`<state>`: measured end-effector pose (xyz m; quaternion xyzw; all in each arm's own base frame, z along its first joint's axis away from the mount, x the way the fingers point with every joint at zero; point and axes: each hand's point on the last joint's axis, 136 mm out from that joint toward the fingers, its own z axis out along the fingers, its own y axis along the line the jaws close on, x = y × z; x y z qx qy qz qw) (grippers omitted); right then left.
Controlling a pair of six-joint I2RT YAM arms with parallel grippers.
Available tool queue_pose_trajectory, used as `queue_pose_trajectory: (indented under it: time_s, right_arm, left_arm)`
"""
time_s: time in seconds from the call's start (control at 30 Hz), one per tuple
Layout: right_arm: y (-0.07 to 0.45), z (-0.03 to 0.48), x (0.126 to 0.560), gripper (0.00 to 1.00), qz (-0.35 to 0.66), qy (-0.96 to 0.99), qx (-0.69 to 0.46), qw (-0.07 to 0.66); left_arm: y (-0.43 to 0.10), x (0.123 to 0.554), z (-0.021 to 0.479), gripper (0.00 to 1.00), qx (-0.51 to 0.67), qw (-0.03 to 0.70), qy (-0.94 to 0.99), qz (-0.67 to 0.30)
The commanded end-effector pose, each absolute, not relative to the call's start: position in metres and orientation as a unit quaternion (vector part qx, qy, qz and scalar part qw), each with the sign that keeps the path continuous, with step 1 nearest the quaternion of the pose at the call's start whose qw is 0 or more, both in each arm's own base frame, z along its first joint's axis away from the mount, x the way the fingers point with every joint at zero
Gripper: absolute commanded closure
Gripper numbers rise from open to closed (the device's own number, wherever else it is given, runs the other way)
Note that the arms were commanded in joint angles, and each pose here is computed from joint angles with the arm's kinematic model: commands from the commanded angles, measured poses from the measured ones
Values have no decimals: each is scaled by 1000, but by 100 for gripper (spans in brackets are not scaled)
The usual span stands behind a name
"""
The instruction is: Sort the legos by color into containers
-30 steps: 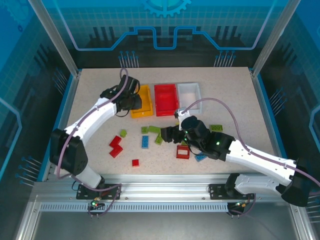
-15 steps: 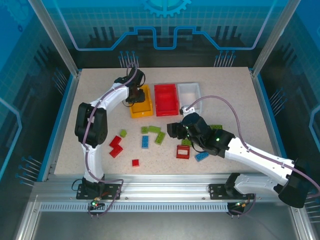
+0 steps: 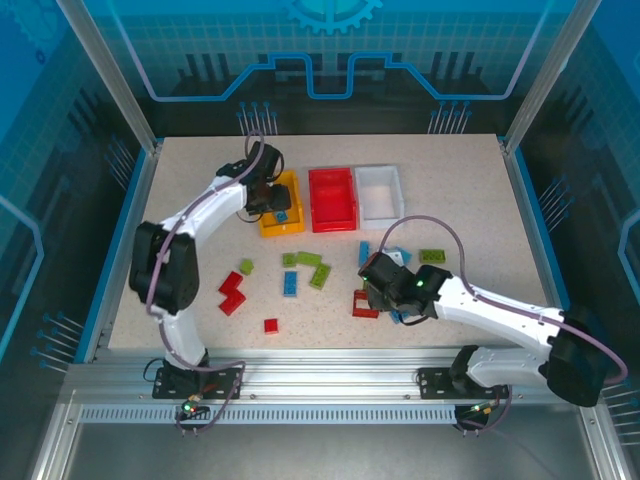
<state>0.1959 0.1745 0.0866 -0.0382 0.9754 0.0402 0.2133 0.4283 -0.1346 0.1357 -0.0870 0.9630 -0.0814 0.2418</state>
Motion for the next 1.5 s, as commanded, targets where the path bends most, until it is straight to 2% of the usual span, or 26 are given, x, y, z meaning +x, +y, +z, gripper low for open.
queue_pose_trajectory:
  time_s: [0.0, 0.3, 0.5, 0.6, 0.83, 0.93, 1.03, 1.3, 1.47]
  right_arm:
    - [171, 65, 196, 63, 44, 983, -1, 179]
    - [178, 38, 208, 68, 72, 987, 16, 144]
    - [177, 30, 208, 70, 72, 988, 30, 137]
    - [179, 35, 209, 71, 77, 986, 30, 147]
    - [181, 73, 211, 66, 80, 977, 14, 196]
    - [184, 73, 209, 59, 89, 977, 15, 192]
    - [184, 61, 208, 58, 80, 981, 15, 176]
    - [199, 40, 217, 64, 92, 983, 13, 157]
    - [193, 32, 218, 77, 73, 986, 21, 149]
  left_arm:
    - [-170, 393, 183, 39, -61, 290, 943, -153]
    - [-239, 264, 206, 35, -14, 284, 903, -321]
    - [-247, 213, 200, 35, 4, 269, 902, -337]
    - [-244, 203, 195, 35, 1, 267, 904, -333]
    - [-248, 194, 196, 35, 8, 276, 901, -334]
    - [-251, 191, 194, 35, 9, 278, 899, -339]
    - [-253, 186, 193, 35, 8, 277, 896, -347]
    - [-254, 170, 184, 35, 4, 272, 895, -354]
    - [-254, 165, 178, 35, 1, 270, 896, -353]
